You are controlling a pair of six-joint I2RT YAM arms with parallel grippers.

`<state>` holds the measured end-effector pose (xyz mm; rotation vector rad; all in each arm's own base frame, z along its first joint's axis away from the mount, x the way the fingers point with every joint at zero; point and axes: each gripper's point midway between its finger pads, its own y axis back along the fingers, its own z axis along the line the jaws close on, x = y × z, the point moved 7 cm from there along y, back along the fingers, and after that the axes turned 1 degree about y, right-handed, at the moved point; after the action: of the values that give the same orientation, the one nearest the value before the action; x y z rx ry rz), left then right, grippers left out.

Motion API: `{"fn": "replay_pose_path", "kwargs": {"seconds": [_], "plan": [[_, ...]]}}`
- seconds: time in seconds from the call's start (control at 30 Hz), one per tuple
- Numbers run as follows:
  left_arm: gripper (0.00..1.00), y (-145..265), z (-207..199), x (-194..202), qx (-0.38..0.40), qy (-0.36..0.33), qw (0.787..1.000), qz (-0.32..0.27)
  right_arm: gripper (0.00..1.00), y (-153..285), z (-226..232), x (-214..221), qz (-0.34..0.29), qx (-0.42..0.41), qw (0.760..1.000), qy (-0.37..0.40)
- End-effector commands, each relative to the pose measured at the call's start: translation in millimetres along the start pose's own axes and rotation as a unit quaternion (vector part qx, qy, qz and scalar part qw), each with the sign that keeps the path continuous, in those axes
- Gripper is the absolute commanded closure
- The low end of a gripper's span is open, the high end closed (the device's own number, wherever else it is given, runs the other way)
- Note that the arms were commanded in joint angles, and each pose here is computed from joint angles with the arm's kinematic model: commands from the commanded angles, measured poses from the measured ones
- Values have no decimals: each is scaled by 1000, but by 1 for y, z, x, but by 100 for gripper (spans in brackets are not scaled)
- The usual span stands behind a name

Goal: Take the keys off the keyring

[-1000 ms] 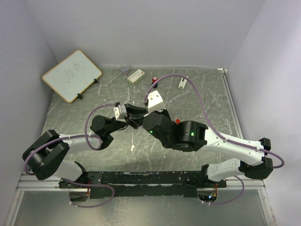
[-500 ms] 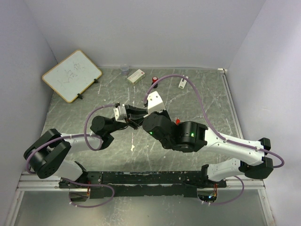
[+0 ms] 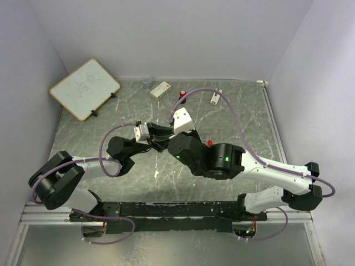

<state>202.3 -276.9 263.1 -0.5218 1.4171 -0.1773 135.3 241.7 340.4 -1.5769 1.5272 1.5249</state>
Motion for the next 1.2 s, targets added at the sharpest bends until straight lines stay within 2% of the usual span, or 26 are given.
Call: {"fn": "replay_pose_path", "kwargs": {"seconds": [0.0,0.53,0.63,1.17], "plan": [[65,-2,1,-6,4,-10,1000,-15,100,5,-5,-11,-19,7,1000,-22],[82,3,4,-5,-15,-25,1000,1,100,6,-5,-14,-26,9,999,-25],[93,5,5,-6,-26,-26,999,0,100,6,-6,-14,-25,8,999,-25],[93,11,33,-14,-163,-46,985,21,100,6,1,-14,-23,-13,999,-18]]}}
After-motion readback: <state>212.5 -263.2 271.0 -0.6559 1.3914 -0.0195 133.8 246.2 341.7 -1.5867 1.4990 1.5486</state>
